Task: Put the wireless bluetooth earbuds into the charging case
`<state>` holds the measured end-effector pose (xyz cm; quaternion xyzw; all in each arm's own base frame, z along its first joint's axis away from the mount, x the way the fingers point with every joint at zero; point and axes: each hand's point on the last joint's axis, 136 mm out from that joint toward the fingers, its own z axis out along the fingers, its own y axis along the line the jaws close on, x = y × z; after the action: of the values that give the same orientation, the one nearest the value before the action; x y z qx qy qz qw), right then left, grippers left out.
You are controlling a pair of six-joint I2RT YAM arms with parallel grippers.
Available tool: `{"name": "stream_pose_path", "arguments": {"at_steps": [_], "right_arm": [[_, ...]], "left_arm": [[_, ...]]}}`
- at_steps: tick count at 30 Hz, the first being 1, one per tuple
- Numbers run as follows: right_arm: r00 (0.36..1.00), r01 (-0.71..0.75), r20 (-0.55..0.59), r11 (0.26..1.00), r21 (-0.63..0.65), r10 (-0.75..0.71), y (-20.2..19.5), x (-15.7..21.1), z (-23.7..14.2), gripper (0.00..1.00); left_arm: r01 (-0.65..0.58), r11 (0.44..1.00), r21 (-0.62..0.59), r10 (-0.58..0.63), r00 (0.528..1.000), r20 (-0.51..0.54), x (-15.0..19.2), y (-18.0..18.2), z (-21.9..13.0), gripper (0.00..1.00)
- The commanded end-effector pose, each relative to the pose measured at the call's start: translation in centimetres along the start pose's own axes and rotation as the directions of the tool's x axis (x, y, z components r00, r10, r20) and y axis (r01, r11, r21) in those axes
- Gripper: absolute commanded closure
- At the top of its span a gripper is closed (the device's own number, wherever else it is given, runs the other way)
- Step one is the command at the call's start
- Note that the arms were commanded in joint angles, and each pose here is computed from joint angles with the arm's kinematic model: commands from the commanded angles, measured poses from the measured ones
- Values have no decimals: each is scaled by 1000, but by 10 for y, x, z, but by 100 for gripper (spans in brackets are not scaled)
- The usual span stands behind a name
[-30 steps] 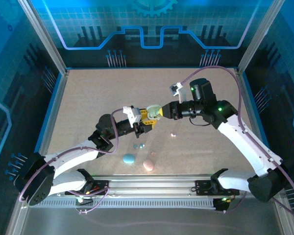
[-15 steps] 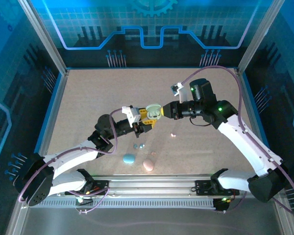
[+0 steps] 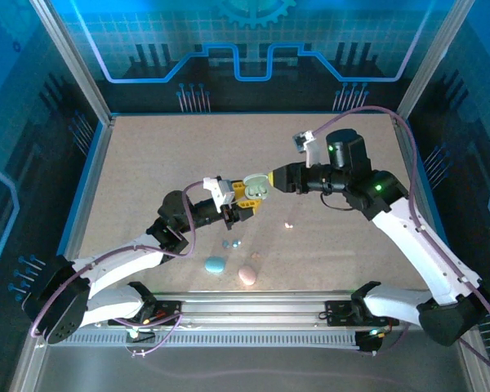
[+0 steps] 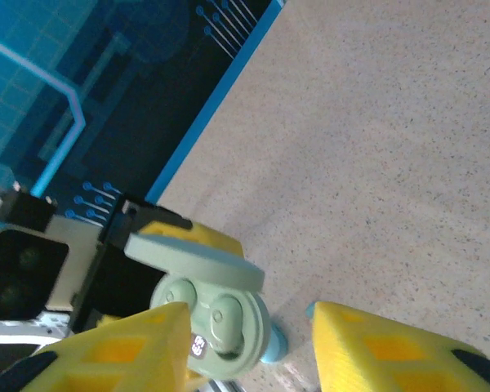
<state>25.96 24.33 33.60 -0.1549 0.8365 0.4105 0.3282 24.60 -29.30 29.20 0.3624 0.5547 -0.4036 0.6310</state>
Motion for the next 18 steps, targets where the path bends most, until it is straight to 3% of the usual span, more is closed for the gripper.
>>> {"name": "stream_pose_path", "arguments": {"at_steps": [1,12,18], "right_arm": [[998,5,61,1000,-15,-4,10,-27,0,50],[983,-49,-178,999,-22,44,0,-6,41,45],[979,-29,-202,999,-47,19,4,10,32,46]], "left_arm": [[-46,998,47,44,998,37,-11,-10,-1,66],[-54,998,36,52,998,41,-15,-9,-1,66],[-54,998,15,53,998,40,-14,-5,0,66]]}}
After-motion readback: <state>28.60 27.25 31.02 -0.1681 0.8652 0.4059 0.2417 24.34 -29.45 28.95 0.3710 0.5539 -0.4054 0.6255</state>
